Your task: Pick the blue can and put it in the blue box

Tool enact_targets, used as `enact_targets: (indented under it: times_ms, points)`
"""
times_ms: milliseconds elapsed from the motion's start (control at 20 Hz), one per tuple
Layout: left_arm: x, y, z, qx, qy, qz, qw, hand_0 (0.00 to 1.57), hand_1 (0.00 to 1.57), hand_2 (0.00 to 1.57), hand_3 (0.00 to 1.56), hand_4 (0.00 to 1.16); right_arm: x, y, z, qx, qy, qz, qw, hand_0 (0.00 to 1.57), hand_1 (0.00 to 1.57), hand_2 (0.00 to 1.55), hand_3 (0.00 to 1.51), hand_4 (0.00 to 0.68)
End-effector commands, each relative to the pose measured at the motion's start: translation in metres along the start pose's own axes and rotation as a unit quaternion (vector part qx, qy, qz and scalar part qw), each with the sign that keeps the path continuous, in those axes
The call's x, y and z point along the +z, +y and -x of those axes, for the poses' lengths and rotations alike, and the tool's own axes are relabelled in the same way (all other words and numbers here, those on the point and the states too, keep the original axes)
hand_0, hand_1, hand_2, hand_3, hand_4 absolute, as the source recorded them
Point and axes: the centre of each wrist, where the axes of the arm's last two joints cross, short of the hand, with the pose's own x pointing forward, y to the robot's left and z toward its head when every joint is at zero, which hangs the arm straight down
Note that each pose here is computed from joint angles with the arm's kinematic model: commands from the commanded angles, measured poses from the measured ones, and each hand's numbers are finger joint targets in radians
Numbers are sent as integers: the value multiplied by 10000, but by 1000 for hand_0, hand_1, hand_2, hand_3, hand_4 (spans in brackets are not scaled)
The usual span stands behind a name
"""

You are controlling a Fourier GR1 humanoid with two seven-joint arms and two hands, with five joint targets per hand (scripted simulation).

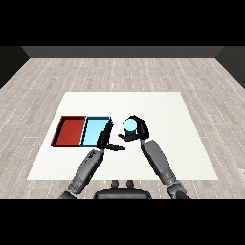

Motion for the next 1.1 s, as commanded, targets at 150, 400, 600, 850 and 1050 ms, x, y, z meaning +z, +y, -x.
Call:
enact_targets:
  times_ms: [150, 400, 600, 850, 1050]
  points:
    - [-181, -88, 13, 34, 195, 86, 9998, 0, 0, 0, 0, 0, -3, 185, -88, -2, -94, -280, 9996, 1399, 1399, 1443, 1405, 679]
    - [-41, -120, 150, -27, 226, 162, 9996, 0, 0, 0, 0, 0, 151, 225, 115, -84, -113, -209, 9997, 1396, 1396, 1457, 1418, 681]
    - [-78, -263, 98, 65, 255, 198, 9995, 0, 0, 0, 0, 0, 71, 230, 183, 9, -80, -361, 9993, 1393, 1393, 1435, 1399, 656]
    - [-71, -232, 144, 87, 245, 216, 9994, 0, 0, 0, 0, 0, 118, 477, -144, -54, -105, -341, 9993, 1408, 1408, 1429, 1391, 651]
    - [-125, -275, 177, -66, 182, 145, 9997, 0, 0, 0, 0, 0, 36, 494, -56, -136, -77, -469, 9988, 1432, 1432, 1433, 1389, 620]
